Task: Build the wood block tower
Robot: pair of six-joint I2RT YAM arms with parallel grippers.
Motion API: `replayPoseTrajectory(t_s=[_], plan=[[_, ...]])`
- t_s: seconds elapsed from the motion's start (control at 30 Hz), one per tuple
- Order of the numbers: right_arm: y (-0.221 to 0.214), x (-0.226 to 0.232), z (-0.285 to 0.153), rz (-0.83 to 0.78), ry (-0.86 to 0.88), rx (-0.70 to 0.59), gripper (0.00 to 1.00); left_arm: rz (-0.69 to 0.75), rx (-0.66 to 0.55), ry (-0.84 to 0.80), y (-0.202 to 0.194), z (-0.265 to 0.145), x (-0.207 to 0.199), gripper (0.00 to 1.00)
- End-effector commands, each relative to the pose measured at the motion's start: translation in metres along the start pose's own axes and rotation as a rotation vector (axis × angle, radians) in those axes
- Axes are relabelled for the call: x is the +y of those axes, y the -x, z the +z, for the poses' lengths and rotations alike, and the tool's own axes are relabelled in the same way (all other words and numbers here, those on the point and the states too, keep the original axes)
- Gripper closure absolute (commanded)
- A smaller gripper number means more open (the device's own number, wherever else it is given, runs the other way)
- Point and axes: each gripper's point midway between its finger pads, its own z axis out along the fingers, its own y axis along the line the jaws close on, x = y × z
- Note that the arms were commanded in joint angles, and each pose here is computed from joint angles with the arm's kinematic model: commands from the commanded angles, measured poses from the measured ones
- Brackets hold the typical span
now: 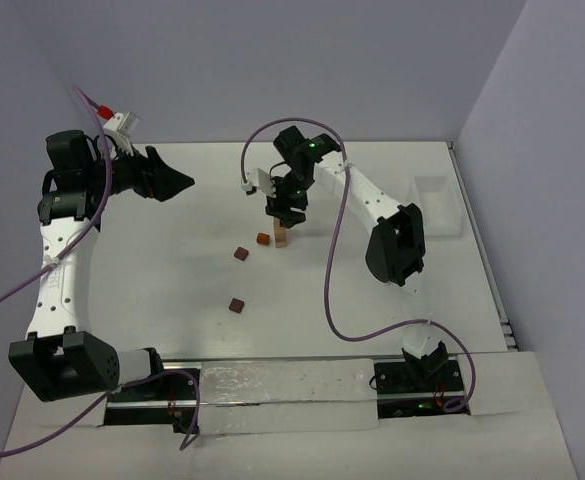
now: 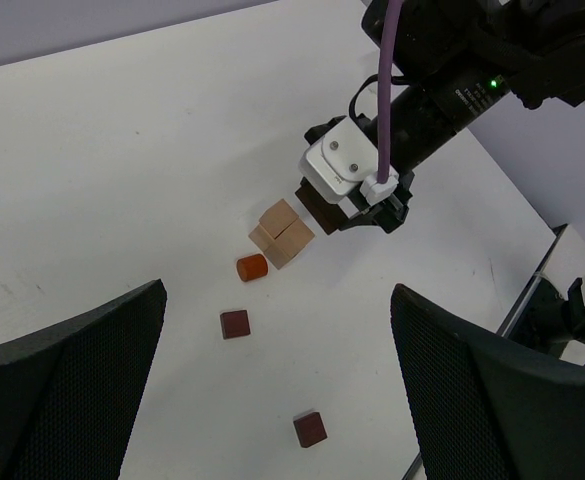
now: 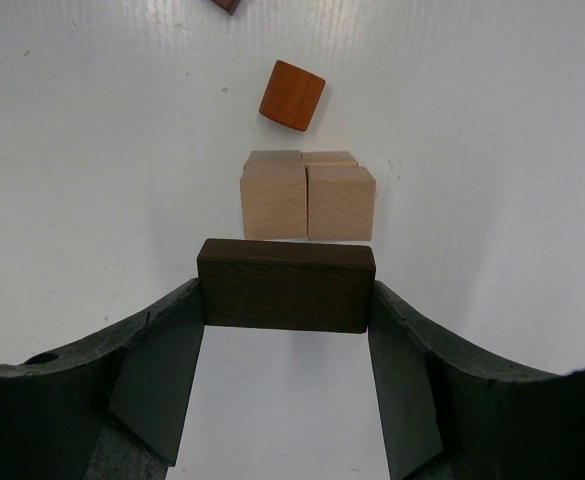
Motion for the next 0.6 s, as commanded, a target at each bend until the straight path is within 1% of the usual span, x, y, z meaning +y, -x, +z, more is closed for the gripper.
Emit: replayPoseTrajectory(t_s=[0.0,0.57], plan=[[0.007,-0.012,-0.001,-0.037,-0.055,0.019,0.64,0.062,-0.061,-0.029,0.027,-0.002,-0.012,0.01],[0.011,-0.01,0.018,-0.022,-0.047,0.047,0.62,0.061,-0.055,-0.026,0.025,-0.001,-0.008,0.01]])
